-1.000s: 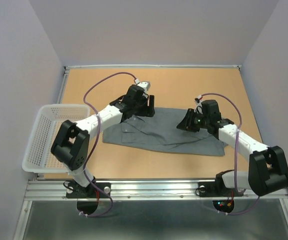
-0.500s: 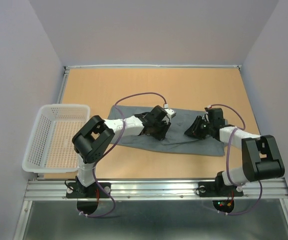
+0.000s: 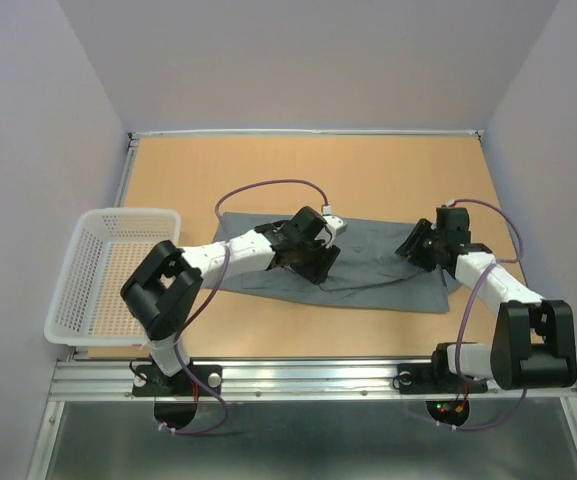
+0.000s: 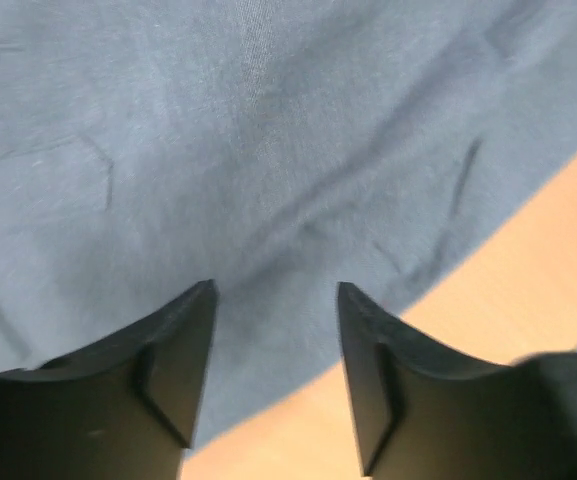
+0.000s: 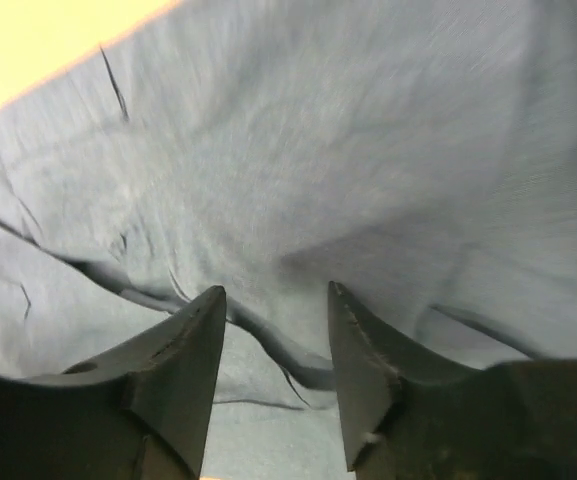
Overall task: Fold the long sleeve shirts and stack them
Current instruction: Fold the shirt
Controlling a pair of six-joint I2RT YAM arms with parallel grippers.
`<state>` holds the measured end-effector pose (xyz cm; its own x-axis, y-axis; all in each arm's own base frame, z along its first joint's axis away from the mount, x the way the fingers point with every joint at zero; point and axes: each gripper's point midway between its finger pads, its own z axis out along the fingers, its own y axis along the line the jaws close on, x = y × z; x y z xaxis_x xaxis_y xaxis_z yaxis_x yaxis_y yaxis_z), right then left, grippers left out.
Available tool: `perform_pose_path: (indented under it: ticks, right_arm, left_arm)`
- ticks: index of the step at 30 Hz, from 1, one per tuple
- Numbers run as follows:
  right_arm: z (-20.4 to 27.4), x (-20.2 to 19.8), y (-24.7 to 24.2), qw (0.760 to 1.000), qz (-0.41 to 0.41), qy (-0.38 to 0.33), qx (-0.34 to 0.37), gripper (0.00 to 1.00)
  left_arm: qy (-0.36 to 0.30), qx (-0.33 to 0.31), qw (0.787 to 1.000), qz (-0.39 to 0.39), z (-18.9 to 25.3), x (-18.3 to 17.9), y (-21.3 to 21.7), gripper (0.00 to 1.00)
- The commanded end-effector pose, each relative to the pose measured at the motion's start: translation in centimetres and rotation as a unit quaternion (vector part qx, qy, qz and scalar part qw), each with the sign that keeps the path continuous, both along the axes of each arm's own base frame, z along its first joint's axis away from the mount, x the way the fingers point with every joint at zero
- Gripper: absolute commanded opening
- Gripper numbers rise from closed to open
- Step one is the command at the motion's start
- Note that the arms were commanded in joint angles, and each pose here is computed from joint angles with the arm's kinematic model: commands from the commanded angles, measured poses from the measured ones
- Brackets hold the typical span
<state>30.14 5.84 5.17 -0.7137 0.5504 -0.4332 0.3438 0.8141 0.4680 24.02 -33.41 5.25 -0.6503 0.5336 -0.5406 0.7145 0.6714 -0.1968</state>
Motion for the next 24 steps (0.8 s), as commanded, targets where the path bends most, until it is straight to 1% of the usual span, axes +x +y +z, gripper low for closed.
perform_pose_path:
  ticks: [1, 2, 3, 4, 5, 6, 8, 9, 11, 12, 15, 16, 19, 24]
  right_arm:
    - [4.1, 0.1, -4.2, 0.993, -0.060, -0.014, -0.096, 0.63]
    - [4.4, -0.3, -4.2, 0.993, -0.061, -0.011, -0.096, 0.67]
    - [4.2, -1.3, -4.5, 0.992, -0.069, 0.007, -0.103, 0.70]
    - [4.6, -1.7, -4.7, 0.992, -0.074, 0.008, -0.105, 0.73]
    - [4.5, -2.2, -4.9, 0.991, -0.082, 0.015, -0.108, 0.77]
    - [4.4, -2.8, -4.9, 0.990, -0.084, 0.025, -0.108, 0.78]
    - [3.9, -4.1, -5.0, 0.989, -0.089, 0.040, -0.108, 0.78]
    - [3.7, -4.4, -4.8, 0.989, -0.095, 0.043, -0.102, 0.78]
    - [2.8, -5.2, -4.6, 0.989, -0.099, 0.054, -0.095, 0.74]
    - [2.5, -5.2, -4.5, 0.989, -0.105, 0.055, -0.089, 0.73]
    - [1.3, -5.4, -4.0, 0.988, -0.105, 0.067, -0.086, 0.71]
    - [1.2, -5.0, -3.7, 0.990, -0.100, 0.060, -0.085, 0.71]
    - [-0.2, -4.4, -3.7, 0.989, -0.096, 0.072, -0.091, 0.68]
    - [-1.5, -2.2, -4.1, 0.987, -0.100, 0.074, -0.105, 0.66]
  left_arm:
    - [-0.077, -0.039, 0.996, 0.032, 6.7, 1.6, 0.9, 0.74]
    - [-0.085, -0.040, 0.994, 0.050, 7.2, 2.3, 1.2, 0.78]
    - [-0.091, -0.047, 0.992, 0.072, 7.9, 3.1, 1.6, 0.80]
    - [-0.094, -0.048, 0.990, 0.092, 8.0, 3.9, 2.0, 0.81]
    - [-0.096, -0.044, 0.986, 0.127, 7.9, 5.6, 3.5, 0.81]
    - [-0.102, -0.036, 0.982, 0.155, 7.7, 6.8, 4.6, 0.81]
    - [-0.091, -0.023, 0.974, 0.208, 6.4, 8.9, 6.4, 0.81]
    - [-0.088, -0.019, 0.967, 0.240, 6.0, 10.4, 7.9, 0.81]
    - [-0.066, -0.002, 0.957, 0.283, 4.2, 11.9, 9.4, 0.78]
    - [-0.061, 0.005, 0.951, 0.304, 3.5, 13.3, 10.5, 0.77]
    - [-0.057, 0.019, 0.939, 0.337, 2.7, 14.8, 12.1, 0.74]
    - [-0.052, 0.030, 0.937, 0.344, 1.8, 15.0, 12.6, 0.73]
    - [-0.034, 0.043, 0.931, 0.362, 0.1, 15.7, 14.0, 0.72]
    - [0.010, 0.045, 0.929, 0.367, -2.3, 14.6, 14.6, 0.72]
